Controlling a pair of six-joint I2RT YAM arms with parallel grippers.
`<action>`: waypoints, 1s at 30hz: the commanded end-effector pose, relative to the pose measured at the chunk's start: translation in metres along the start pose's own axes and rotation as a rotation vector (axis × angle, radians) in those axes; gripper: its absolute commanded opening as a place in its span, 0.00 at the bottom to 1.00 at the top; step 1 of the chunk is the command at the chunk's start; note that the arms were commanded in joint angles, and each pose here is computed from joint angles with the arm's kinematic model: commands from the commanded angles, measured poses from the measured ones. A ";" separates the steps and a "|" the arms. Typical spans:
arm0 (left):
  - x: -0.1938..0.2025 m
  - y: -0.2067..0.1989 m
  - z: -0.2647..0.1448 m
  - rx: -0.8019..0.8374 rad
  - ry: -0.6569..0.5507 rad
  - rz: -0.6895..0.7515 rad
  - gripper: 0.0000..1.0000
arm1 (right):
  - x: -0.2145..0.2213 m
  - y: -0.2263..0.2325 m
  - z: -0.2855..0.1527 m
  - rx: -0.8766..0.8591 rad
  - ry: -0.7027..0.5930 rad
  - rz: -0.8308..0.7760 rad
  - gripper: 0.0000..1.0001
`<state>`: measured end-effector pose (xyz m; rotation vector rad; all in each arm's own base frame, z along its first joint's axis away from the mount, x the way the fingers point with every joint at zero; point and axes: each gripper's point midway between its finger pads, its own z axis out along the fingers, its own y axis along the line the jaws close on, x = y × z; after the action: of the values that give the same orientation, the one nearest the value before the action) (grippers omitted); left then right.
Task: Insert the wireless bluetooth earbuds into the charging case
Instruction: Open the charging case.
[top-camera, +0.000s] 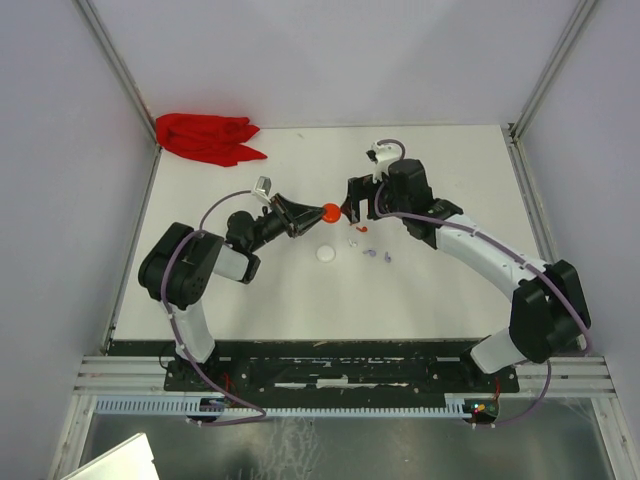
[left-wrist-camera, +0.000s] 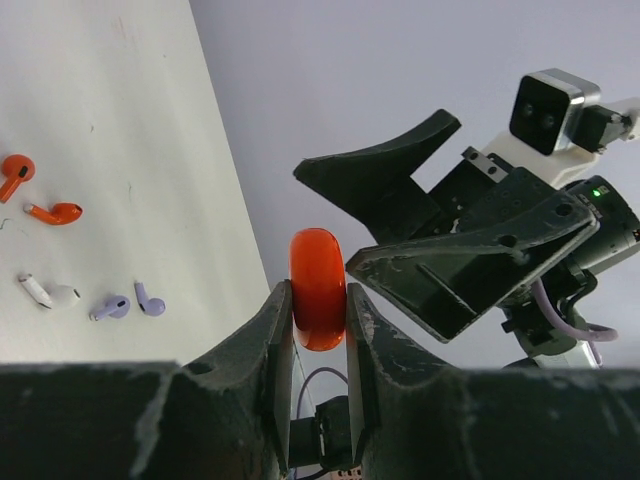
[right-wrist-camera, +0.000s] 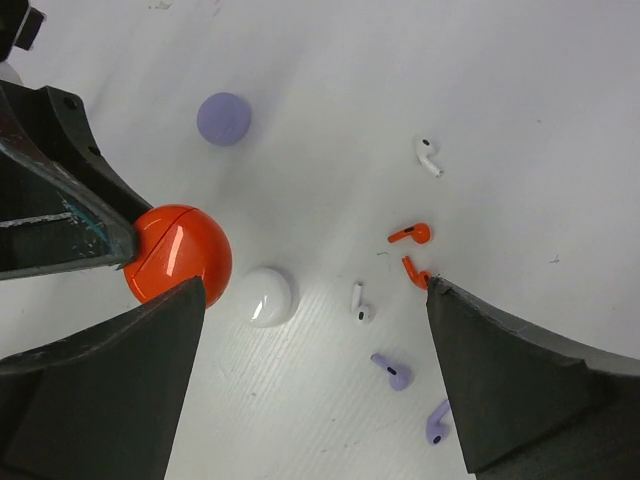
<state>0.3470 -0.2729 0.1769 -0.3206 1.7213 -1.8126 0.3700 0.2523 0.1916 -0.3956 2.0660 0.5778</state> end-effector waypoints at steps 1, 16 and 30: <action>-0.004 -0.026 0.002 0.089 -0.020 0.024 0.03 | -0.016 0.012 0.008 -0.047 -0.040 0.030 0.99; 0.001 -0.034 0.005 0.108 0.003 0.016 0.03 | 0.006 0.011 0.032 -0.073 0.007 0.059 1.00; 0.004 -0.031 0.003 0.141 0.008 -0.046 0.03 | 0.000 0.018 0.043 -0.116 -0.015 0.056 1.00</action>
<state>0.3464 -0.2727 0.1874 -0.3597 1.6643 -1.8860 0.3787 0.2701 0.1421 -0.3876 2.1633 0.6393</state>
